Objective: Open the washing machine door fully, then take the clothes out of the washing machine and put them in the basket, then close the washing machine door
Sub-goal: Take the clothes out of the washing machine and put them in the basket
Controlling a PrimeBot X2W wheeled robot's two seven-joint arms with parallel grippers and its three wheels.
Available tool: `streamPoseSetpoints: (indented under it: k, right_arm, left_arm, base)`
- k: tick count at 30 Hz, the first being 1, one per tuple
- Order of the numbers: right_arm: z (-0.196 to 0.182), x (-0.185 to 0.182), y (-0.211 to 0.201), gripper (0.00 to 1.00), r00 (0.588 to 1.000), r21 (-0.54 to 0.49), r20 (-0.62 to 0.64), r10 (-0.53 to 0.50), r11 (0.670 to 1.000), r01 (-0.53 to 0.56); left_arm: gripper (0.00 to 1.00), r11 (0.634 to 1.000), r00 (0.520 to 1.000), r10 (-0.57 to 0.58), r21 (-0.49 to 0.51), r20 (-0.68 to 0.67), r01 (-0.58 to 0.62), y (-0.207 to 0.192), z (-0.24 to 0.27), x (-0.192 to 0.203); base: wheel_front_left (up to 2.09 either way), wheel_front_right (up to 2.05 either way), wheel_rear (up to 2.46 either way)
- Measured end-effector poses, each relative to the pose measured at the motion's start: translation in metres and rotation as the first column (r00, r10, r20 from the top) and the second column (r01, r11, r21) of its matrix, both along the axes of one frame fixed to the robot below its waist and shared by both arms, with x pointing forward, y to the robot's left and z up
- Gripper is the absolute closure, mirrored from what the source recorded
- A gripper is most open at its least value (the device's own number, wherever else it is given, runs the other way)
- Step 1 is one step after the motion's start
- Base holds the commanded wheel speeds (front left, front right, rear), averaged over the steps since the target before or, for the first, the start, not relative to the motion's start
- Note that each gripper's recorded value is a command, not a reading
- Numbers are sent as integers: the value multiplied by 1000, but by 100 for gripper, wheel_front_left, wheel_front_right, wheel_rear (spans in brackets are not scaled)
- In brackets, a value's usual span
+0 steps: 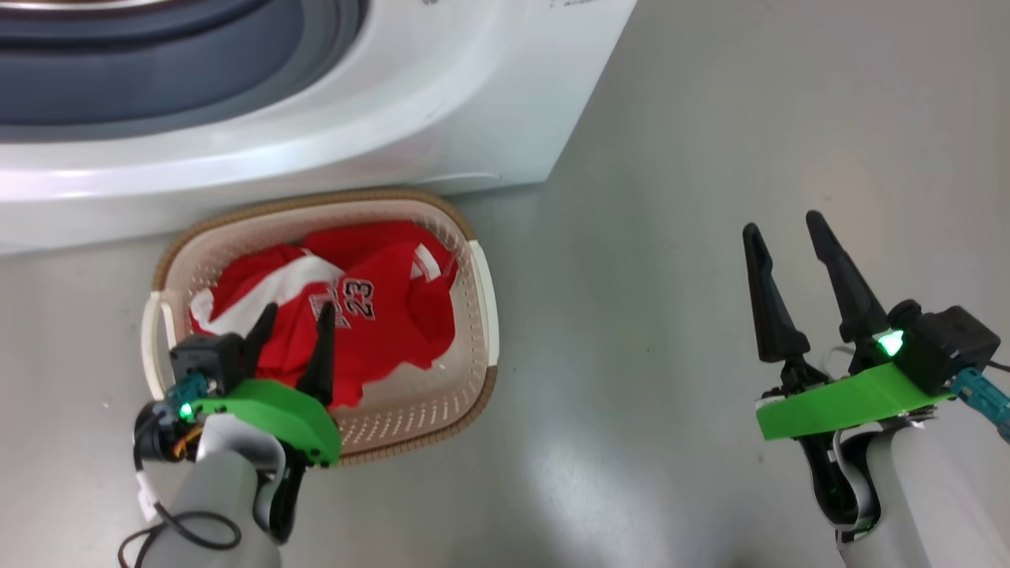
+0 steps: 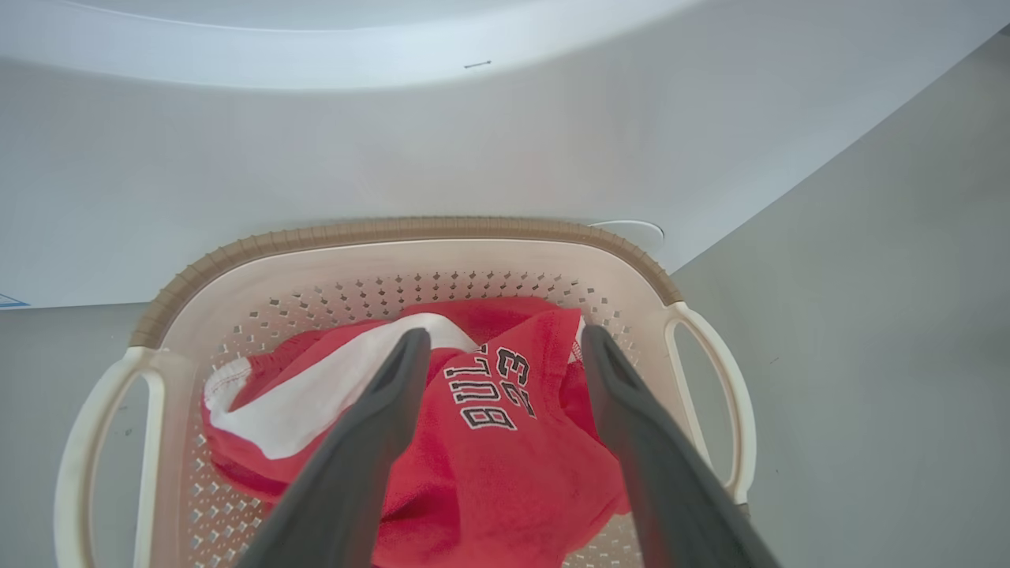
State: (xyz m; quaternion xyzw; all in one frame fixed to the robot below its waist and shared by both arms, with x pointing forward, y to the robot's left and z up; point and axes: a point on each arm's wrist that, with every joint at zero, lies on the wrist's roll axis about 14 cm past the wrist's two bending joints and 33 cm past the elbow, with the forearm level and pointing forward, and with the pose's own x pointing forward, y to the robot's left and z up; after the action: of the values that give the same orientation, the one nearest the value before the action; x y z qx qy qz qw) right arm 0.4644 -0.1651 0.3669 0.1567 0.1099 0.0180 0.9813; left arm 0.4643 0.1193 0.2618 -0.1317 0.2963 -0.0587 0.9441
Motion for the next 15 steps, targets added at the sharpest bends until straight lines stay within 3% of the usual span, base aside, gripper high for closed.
streamPoseSetpoints:
  k: [15]
  right_arm:
    - [39, -24, -2, 0, 998, -15, 57, 17, 1000, -17]
  left_arm:
    - [0, 999, 976, 50, -4, 213, -50, 17, 82, -2]
  base:
    - [0, 0, 0]
